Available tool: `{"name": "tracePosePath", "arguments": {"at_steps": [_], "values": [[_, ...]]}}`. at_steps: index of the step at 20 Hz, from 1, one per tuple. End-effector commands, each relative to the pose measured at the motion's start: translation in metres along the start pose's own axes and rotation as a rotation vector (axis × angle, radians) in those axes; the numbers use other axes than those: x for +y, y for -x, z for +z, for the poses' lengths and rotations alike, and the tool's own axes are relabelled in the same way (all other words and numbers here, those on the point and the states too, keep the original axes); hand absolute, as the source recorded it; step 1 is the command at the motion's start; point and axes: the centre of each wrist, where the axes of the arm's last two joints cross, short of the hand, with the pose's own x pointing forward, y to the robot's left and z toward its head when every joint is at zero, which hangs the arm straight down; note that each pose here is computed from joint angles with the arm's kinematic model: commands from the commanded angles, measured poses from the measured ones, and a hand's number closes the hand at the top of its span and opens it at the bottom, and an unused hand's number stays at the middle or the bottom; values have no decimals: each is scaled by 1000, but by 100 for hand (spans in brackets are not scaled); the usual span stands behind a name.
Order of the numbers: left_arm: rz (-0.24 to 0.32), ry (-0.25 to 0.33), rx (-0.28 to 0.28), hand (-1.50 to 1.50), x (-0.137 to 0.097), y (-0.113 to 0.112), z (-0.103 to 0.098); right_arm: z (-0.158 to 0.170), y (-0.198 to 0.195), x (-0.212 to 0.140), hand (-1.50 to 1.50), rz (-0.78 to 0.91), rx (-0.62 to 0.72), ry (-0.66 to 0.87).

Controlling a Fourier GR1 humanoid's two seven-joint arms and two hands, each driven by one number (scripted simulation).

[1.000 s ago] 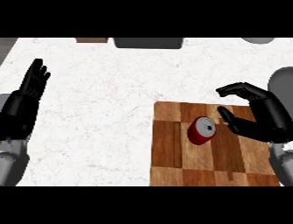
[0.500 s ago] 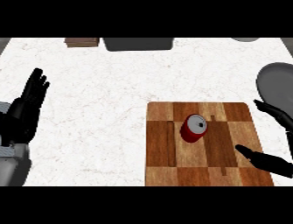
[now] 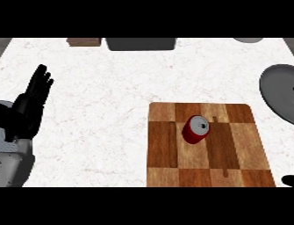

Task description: Pick the can from the cutting board and place it in the pan

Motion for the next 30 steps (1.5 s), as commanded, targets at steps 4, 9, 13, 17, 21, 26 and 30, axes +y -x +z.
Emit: {"name": "tracePosePath", "arguments": {"at_steps": [4,9,13,17,21,26,30], "values": [[13,5,-14,0,-16,-3,-4,-16,-72,-41,-150,111,81,-60],[11,24,-23,0,-7,-19,-16,-45,-84,-24,-150,162,60,-43],[2,50,-19,0,-24,-2,10,-58,-112,-13,-150,100,34,-140],[8,26,-3,0,-10,-23,-5,-65,-113,13,-150,30,4,-207],[5,3,-21,0,-6,-11,-4,-67,-107,17,-150,83,40,-220],[26,25,-20,0,-23,-5,-3,-78,-121,32,-150,83,136,-235],[9,33,-6,0,-4,1,2,-90,-112,56,-150,111,184,-189]]}}
